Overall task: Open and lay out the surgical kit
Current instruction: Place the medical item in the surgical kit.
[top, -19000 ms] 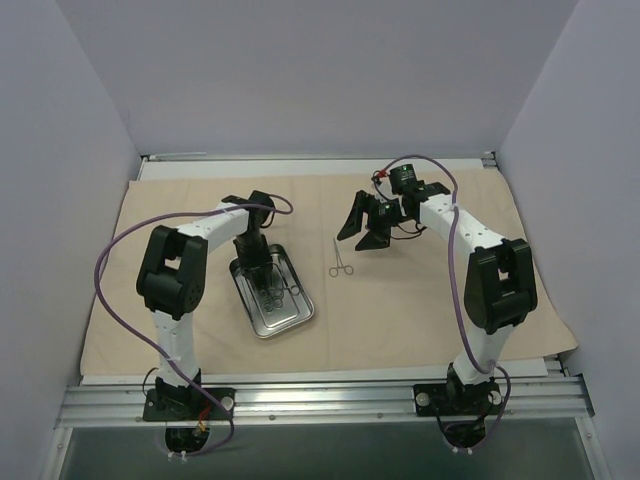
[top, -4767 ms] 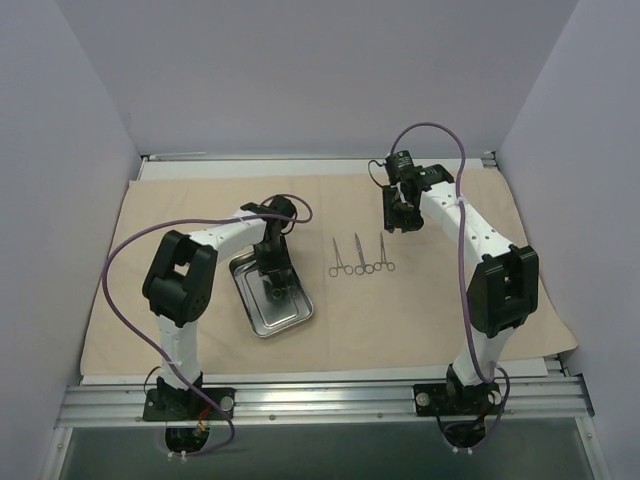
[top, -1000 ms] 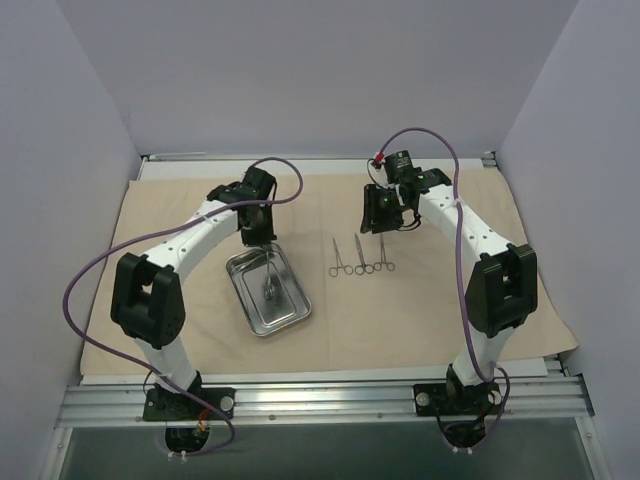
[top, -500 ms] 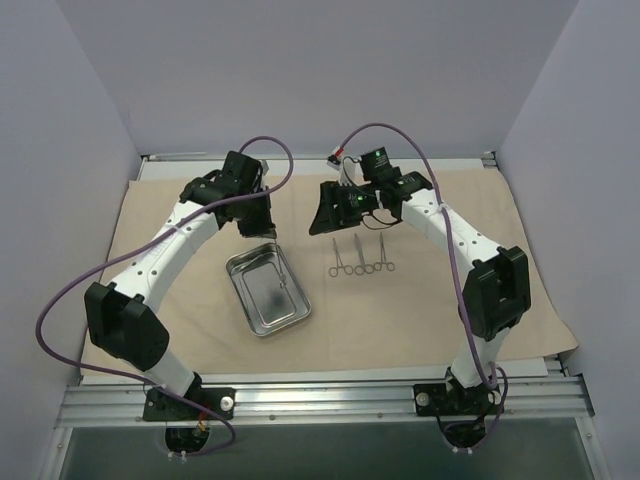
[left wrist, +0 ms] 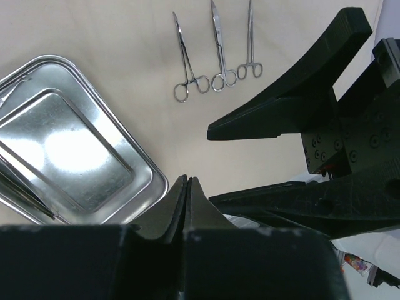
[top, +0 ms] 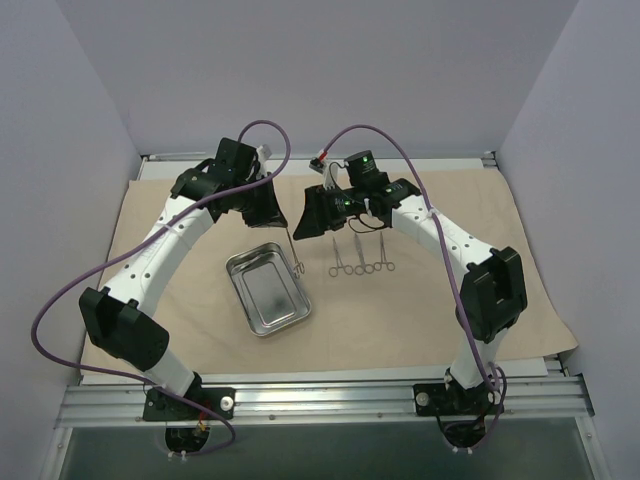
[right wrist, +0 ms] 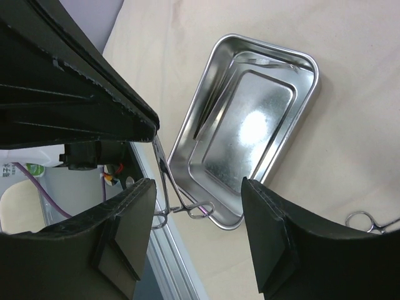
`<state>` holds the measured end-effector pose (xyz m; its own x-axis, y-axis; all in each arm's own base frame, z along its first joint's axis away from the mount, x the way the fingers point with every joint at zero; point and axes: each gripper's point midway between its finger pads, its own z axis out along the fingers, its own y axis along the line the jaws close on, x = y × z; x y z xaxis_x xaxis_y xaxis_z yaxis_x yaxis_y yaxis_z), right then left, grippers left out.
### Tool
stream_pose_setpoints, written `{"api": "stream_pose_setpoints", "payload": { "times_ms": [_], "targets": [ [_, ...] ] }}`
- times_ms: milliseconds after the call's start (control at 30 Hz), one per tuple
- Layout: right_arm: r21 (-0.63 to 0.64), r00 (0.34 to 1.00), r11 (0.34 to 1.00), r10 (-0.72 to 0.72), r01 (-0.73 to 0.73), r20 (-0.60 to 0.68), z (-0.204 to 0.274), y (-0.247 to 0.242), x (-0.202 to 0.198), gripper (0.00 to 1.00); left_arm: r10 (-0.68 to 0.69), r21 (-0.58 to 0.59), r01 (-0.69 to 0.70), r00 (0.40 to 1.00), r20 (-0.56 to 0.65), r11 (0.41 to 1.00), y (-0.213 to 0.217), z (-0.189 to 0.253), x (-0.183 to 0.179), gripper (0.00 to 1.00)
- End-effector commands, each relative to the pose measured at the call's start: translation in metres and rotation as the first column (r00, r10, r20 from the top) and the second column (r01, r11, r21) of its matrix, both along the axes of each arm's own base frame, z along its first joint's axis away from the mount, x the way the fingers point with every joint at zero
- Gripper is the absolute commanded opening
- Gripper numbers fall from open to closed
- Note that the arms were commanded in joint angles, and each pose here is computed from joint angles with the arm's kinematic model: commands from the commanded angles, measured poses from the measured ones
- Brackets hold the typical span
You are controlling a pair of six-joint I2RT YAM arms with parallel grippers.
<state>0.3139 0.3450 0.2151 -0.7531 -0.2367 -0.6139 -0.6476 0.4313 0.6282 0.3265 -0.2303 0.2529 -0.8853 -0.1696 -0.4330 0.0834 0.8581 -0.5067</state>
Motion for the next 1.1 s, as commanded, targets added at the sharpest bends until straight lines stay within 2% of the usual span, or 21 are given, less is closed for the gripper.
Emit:
{"api": "stream_pose_setpoints", "payload": {
  "times_ms": [0,600,700,733,800,833,867,900,933,1000,1067],
  "targets": [
    [0.063,0.999,0.997,0.04,-0.042,0.027,0.016,0.006,-0.007,0.56,-0.009,-0.065,0.01,1.0,0.026,0.998,-0.005,0.024,-0.002,0.02],
    [0.112,0.991,0.985,0.135,-0.132,-0.017,0.014,0.02,-0.034,0.46,-0.016,-0.105,0.02,0.999,0.036,0.994,-0.012,0.032,0.001,0.02],
    [0.109,0.99,0.985,0.138,-0.135,-0.021,0.012,0.021,-0.036,0.35,-0.015,-0.102,0.019,0.999,0.035,0.995,-0.011,0.032,0.002,0.02],
    [0.104,0.99,0.986,0.136,-0.133,-0.024,0.011,0.022,-0.036,0.26,-0.016,-0.1,0.02,0.999,0.034,0.995,-0.011,0.032,0.002,0.02],
    [0.094,0.991,0.988,0.127,-0.124,-0.029,0.007,0.021,-0.034,0.16,-0.015,-0.106,0.018,0.999,0.032,0.994,-0.01,0.032,0.004,0.02],
    [0.083,0.992,0.989,0.122,-0.119,-0.036,0.004,0.021,-0.034,0.05,-0.015,-0.11,0.019,0.999,0.034,0.994,-0.01,0.033,0.004,0.02],
    [0.072,0.993,0.991,0.115,-0.112,-0.04,0.002,0.02,-0.033,0.0,-0.012,-0.111,0.016,0.999,0.035,0.994,-0.009,0.033,0.006,0.02],
    [0.046,0.995,0.994,0.096,-0.095,-0.032,-0.004,0.018,-0.029,0.0,-0.01,-0.114,0.014,0.999,0.035,0.993,-0.007,0.033,0.008,0.02],
    [0.023,0.995,0.996,0.085,-0.085,-0.045,-0.009,0.016,-0.028,0.0,-0.009,-0.115,0.013,0.999,0.035,0.993,-0.006,0.032,0.009,0.1],
    [-0.022,0.997,0.998,0.059,-0.06,-0.049,-0.017,0.01,-0.026,0.0,0.007,-0.087,-0.004,0.999,0.035,0.996,0.005,0.026,0.018,0.31],
    [-0.088,0.999,0.996,-0.01,0.006,-0.04,-0.029,0.0,-0.015,0.0,0.029,-0.056,-0.027,0.999,0.031,0.998,0.021,0.023,0.024,0.43]
  ]
}}
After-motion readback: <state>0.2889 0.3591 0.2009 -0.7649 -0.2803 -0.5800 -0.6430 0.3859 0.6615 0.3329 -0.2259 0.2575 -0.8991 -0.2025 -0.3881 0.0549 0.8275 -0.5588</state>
